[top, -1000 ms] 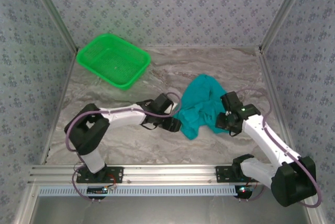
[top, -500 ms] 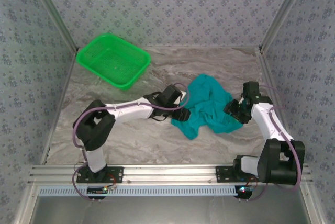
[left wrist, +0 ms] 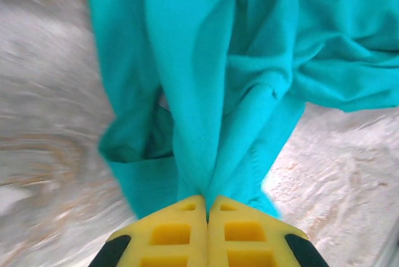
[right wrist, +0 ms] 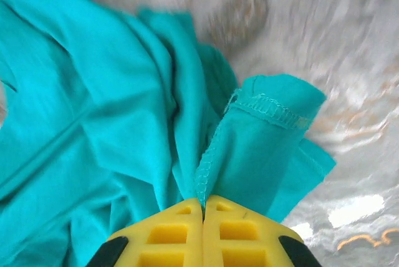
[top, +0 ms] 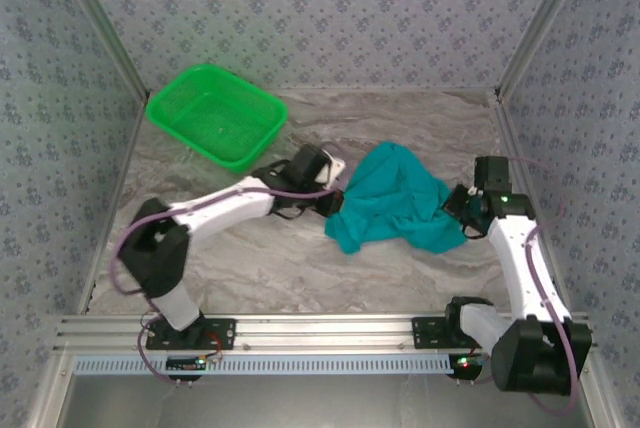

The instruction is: Fold the inside-out t-shirt

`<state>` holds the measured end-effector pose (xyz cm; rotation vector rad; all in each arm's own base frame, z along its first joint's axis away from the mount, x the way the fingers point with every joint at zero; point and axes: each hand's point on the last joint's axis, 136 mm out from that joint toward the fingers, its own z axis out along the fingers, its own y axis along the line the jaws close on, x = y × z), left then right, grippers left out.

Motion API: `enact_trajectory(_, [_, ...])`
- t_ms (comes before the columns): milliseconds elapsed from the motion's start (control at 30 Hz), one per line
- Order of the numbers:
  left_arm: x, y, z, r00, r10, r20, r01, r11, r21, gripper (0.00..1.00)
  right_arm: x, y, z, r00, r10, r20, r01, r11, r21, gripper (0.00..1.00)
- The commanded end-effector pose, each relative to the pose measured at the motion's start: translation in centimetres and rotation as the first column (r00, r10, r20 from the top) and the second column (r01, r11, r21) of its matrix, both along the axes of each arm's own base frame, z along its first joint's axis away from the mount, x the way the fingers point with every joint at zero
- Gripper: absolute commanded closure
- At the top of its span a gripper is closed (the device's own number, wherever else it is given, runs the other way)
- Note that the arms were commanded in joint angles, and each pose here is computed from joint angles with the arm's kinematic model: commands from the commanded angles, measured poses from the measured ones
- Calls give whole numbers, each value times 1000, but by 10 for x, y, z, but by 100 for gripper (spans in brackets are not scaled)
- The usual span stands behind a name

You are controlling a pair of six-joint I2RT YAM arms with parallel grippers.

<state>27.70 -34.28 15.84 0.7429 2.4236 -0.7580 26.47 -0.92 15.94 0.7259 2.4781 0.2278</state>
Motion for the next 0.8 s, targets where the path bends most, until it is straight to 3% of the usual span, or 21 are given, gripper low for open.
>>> enact_trajectory(0, [-3,34,102,986,27,167,-12,996,-87,100,-1,-18,59,990,-57,126,72,990,-117,100])
enact_trajectory(233, [-31,111,234,894,174,413,-117,980,-161,100,-12,-16,196,878,-14,478,97,984,-149,100])
enact_trajectory(400, [-38,139,274,821,265,506,-173,960,-222,100,-9,-10,230,828,-13,560,89,990,-108,100])
enact_trajectory(533, [-3,139,274,789,293,541,-228,956,-184,100,39,0,221,857,17,516,24,997,-72,100])
enact_trajectory(767, [90,127,286,749,311,585,-247,950,-188,100,137,-3,215,887,58,459,-5,993,-115,100])
